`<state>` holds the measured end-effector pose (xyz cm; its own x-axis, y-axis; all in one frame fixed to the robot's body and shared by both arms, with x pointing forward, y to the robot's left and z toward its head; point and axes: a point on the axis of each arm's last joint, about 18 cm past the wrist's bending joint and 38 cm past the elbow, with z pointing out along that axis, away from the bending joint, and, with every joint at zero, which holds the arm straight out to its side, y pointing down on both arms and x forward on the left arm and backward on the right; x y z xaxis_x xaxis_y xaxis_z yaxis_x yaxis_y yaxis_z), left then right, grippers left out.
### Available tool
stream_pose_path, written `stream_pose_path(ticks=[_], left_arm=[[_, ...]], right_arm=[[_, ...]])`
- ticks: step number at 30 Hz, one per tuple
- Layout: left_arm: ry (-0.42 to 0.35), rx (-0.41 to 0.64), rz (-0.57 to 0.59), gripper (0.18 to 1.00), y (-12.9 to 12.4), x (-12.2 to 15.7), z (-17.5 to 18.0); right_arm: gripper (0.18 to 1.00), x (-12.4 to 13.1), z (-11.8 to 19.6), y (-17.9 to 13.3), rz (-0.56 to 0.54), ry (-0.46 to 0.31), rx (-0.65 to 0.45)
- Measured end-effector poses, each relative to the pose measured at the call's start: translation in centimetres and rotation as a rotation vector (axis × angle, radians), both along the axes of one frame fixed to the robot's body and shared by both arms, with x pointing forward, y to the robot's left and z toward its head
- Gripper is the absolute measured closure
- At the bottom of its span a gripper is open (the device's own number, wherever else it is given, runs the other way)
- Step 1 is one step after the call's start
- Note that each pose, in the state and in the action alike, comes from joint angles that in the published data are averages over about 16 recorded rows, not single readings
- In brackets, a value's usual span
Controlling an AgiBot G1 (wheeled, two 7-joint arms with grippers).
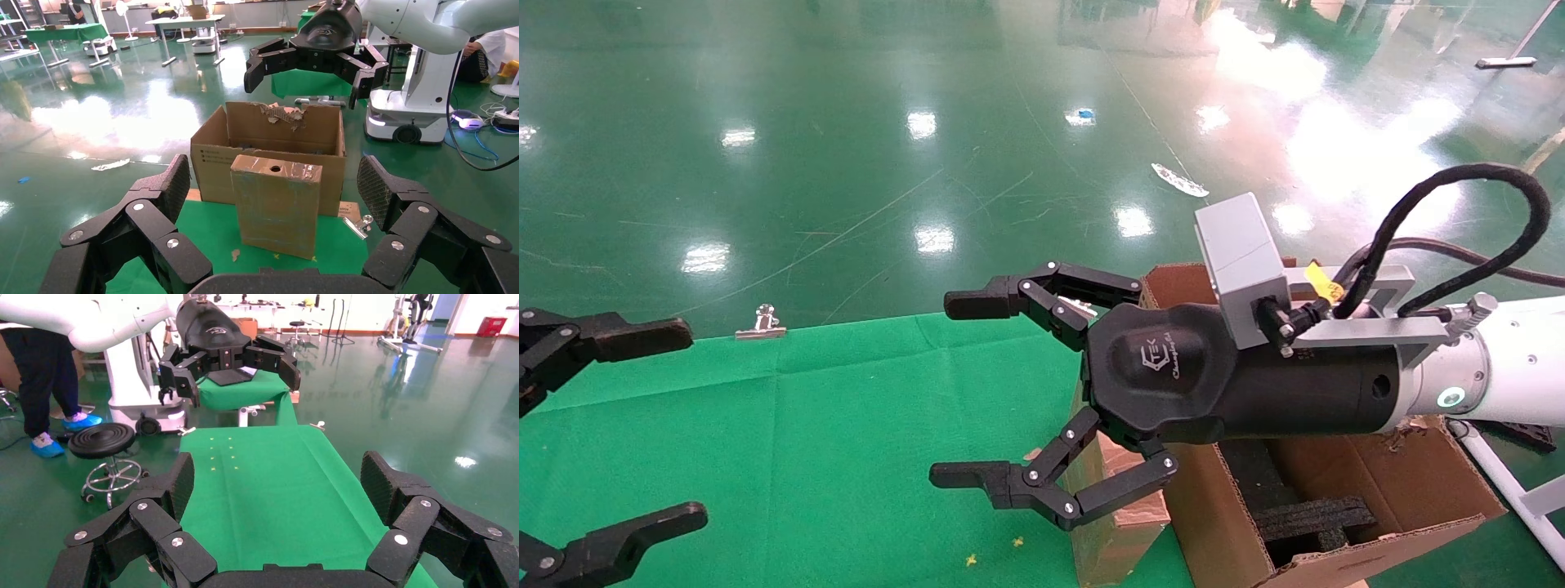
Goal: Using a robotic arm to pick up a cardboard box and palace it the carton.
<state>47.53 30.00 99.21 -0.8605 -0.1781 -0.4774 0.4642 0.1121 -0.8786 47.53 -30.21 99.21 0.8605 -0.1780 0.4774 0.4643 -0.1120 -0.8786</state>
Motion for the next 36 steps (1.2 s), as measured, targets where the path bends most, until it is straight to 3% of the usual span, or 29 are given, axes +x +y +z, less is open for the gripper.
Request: stream_pose_path(ticks=[25,31,36], left_arm=[[0.000,0.000,0.000,0.184,0.0,0.0,0.0],[0.000,0.000,0.000,0.184,0.0,0.0,0.0],[0.000,0.000,0.000,0.184,0.0,0.0,0.0]], right_arm=[[0.178,0.1,0.0,0.1,-0.008,-0.006,-0.016],[0.178,0.8,-0.6,1.0,-0.028,0.013,-0.096],[0.178,2.2,-1.9,2.6,-0.055,0.060,-0.235]])
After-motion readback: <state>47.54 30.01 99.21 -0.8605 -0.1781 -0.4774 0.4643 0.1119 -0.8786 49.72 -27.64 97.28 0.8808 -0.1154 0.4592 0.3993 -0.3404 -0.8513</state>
